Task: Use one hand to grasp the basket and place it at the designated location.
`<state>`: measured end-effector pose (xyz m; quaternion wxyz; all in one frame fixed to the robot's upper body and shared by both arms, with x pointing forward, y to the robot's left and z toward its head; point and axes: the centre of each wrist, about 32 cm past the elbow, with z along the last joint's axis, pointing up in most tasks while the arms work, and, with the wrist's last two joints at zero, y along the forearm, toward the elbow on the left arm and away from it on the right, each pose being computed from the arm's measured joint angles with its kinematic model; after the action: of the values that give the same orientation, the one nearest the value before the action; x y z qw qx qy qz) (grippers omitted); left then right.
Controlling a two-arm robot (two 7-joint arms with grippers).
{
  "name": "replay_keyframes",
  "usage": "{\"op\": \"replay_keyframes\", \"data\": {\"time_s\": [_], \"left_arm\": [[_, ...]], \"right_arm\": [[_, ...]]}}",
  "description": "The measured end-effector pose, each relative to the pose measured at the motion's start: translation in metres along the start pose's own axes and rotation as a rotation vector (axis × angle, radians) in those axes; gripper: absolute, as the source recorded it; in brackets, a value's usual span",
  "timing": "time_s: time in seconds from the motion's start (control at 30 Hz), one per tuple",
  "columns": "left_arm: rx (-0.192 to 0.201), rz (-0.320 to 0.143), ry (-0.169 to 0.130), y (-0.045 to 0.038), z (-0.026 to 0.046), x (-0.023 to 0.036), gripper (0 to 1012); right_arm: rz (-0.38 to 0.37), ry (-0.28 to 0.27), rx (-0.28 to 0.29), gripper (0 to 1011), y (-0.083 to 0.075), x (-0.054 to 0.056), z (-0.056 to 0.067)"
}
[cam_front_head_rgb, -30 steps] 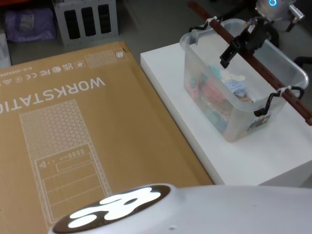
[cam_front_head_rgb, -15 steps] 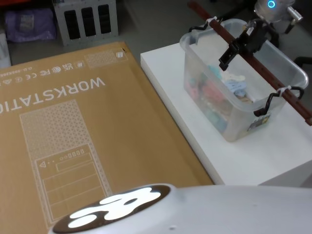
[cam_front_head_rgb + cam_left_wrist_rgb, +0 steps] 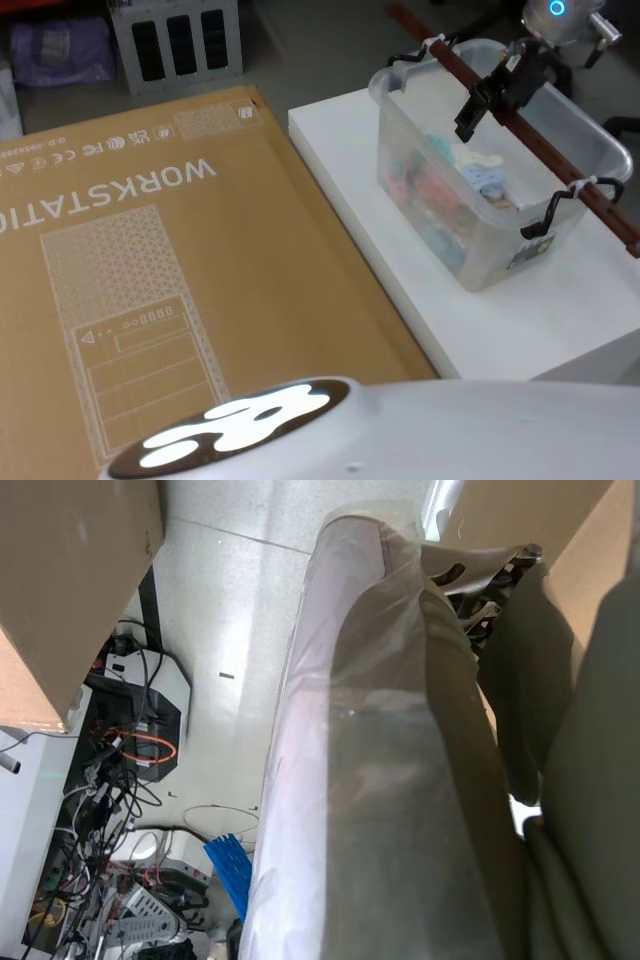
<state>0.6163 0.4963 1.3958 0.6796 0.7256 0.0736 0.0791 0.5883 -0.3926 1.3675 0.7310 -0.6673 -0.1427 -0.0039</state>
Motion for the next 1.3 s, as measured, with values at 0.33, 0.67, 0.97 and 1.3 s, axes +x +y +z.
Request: {"op": "replay_keyframes", "data": {"time_s": [0.33, 0.67, 0.97, 1.3], "left_arm": [[0.0, 0.0, 0.0, 0.0, 0.0, 0.0, 0], [0.0, 0.0, 0.0, 0.0, 0.0, 0.0, 0], [0.0, 0.0, 0.0, 0.0, 0.0, 0.0, 0], [0.0, 0.0, 0.0, 0.0, 0.0, 0.0, 0]], "right_arm": [[-0.001, 0.001, -0.001, 455, -0.0002, -0.0001, 0.0], [-0.002, 0.002, -0.001, 137, -0.0003, -0.0002, 0.0], [-0.001, 0.002, -0.001, 26, -0.0003, -0.0003, 0.0], [-0.005, 0.001, -0.002, 9, -0.0012, -0.001, 0.0004]]}}
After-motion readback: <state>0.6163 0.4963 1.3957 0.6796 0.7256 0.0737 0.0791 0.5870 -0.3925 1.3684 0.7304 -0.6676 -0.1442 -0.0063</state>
